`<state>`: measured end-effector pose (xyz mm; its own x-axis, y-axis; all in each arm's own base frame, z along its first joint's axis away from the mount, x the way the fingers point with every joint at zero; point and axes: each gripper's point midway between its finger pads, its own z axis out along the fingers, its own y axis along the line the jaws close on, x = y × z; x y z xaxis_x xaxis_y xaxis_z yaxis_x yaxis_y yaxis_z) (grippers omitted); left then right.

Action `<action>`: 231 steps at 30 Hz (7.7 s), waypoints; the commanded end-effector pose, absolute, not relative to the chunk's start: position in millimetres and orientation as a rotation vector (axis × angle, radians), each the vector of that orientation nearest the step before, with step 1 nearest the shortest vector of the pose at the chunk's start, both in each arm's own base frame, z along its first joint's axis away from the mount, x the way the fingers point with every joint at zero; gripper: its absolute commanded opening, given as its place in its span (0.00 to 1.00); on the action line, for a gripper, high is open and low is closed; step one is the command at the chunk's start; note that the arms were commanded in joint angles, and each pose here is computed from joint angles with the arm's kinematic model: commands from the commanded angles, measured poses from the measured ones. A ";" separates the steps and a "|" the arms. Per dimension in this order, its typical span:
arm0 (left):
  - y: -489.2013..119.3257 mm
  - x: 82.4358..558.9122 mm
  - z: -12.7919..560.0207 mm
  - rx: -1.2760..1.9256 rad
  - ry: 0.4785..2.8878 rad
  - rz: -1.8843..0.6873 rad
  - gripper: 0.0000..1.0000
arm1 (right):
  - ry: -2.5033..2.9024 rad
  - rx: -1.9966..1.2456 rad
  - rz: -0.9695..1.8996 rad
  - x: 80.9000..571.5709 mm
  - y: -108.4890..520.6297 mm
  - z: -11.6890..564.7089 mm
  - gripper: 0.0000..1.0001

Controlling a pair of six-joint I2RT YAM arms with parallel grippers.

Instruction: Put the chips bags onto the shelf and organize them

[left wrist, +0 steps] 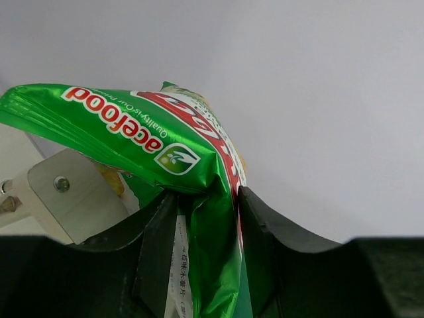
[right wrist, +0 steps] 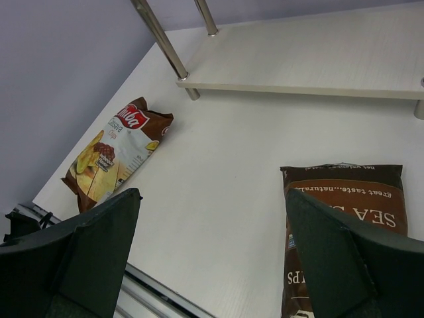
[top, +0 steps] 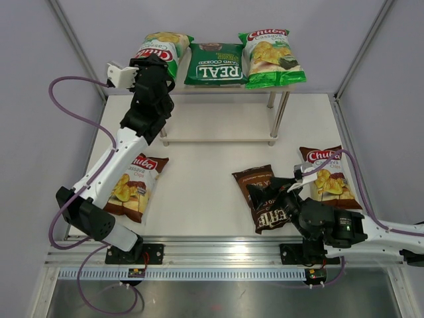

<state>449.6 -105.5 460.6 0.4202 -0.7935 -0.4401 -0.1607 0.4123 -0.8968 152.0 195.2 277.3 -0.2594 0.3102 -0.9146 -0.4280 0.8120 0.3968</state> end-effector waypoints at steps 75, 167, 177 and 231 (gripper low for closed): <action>-63.1 277.2 222.2 -0.066 2.096 -0.041 0.99 | 1.853 -0.652 1.061 113.6 293.1 232.9 1.00; -131.4 158.4 415.6 -0.280 1.507 -1.408 0.00 | 1.436 -0.638 1.457 86.1 416.2 275.6 0.99; -135.7 146.1 438.3 -0.361 1.449 -1.568 0.00 | 1.366 -0.584 1.392 102.4 419.5 305.4 0.99; -190.1 118.9 458.9 0.391 1.177 -1.426 0.00 | 1.314 -0.683 1.460 55.9 310.0 388.4 0.99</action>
